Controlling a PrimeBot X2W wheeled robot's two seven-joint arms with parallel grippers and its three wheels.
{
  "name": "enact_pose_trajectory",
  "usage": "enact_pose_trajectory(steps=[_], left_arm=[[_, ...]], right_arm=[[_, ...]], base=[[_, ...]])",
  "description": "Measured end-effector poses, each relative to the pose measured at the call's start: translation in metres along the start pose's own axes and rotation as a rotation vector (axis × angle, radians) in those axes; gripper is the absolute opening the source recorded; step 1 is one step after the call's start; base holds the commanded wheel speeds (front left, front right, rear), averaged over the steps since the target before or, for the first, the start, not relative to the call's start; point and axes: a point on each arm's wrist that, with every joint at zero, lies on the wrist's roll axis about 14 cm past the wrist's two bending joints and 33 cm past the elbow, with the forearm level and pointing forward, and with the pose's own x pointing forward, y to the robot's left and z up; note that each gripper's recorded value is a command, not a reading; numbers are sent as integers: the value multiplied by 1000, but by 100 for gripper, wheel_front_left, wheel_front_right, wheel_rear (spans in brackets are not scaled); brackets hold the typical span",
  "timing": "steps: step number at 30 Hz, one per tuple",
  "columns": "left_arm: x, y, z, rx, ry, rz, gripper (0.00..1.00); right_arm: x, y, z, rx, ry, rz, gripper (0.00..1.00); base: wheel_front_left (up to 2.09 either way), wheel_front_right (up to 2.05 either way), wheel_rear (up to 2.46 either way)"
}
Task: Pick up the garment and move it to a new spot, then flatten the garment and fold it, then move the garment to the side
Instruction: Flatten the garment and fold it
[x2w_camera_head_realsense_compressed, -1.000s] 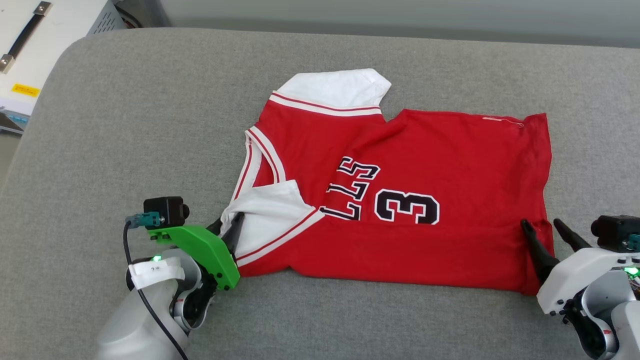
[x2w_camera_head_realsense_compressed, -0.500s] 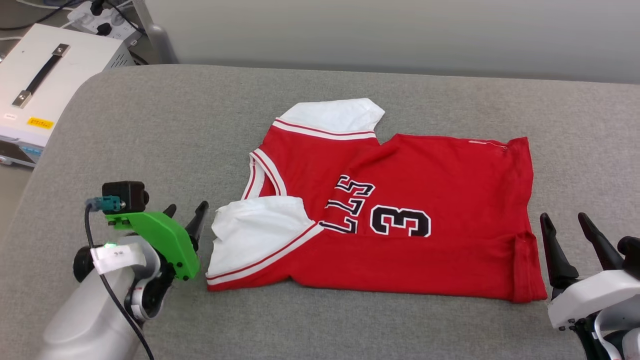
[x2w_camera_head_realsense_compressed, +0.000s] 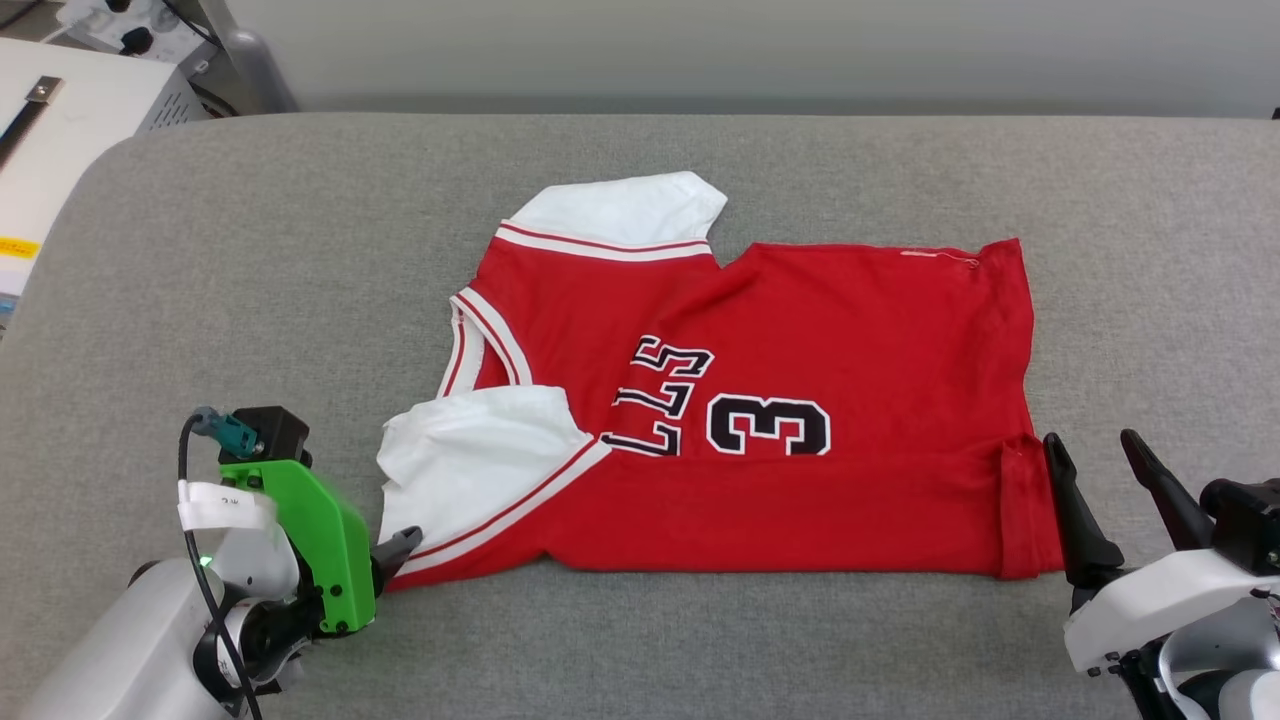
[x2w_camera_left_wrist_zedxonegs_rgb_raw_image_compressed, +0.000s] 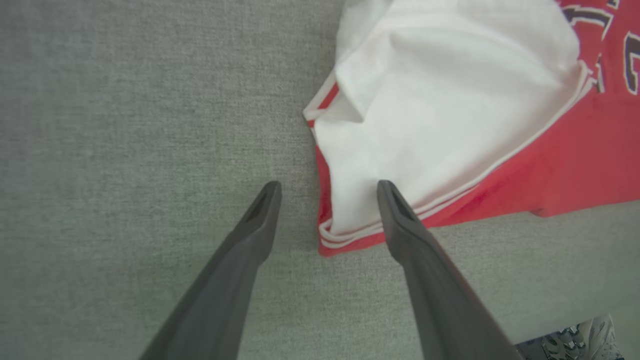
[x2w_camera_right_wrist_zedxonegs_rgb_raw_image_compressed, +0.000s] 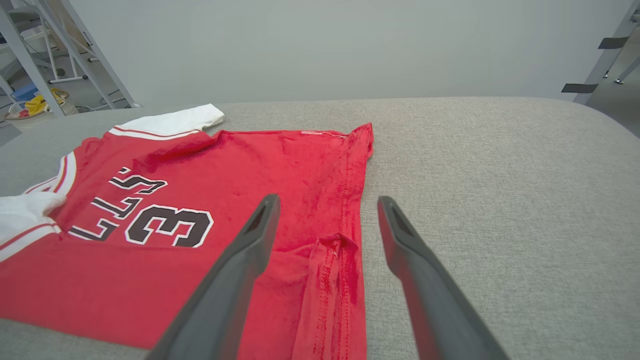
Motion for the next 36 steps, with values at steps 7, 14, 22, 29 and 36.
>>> enact_pose_trajectory(steps=[7, 14, 22, 29, 36], left_arm=[[19, -9, -19, -11, 107, -31, 100], [28, -26, -30, -22, 159, -90, 0], [22, -26, -24, -19, 98, -88, 0], [3, -27, -13, -5, -2, -83, 0], [-9, -27, 5, 16, -69, -81, 0]], right_arm=[[4, -6, -15, 17, 46, -18, 100], [0, -19, -23, 45, 81, -52, 100], [-6, -28, -36, 83, 233, -46, 100], [-23, -37, -65, 82, 537, -29, 100], [-6, -13, -75, 74, 639, 62, 100]], base=[[0, 0, 0], [0, 0, 0], [0, 0, 0], [0, 0, 0], [0, 0, 0]])
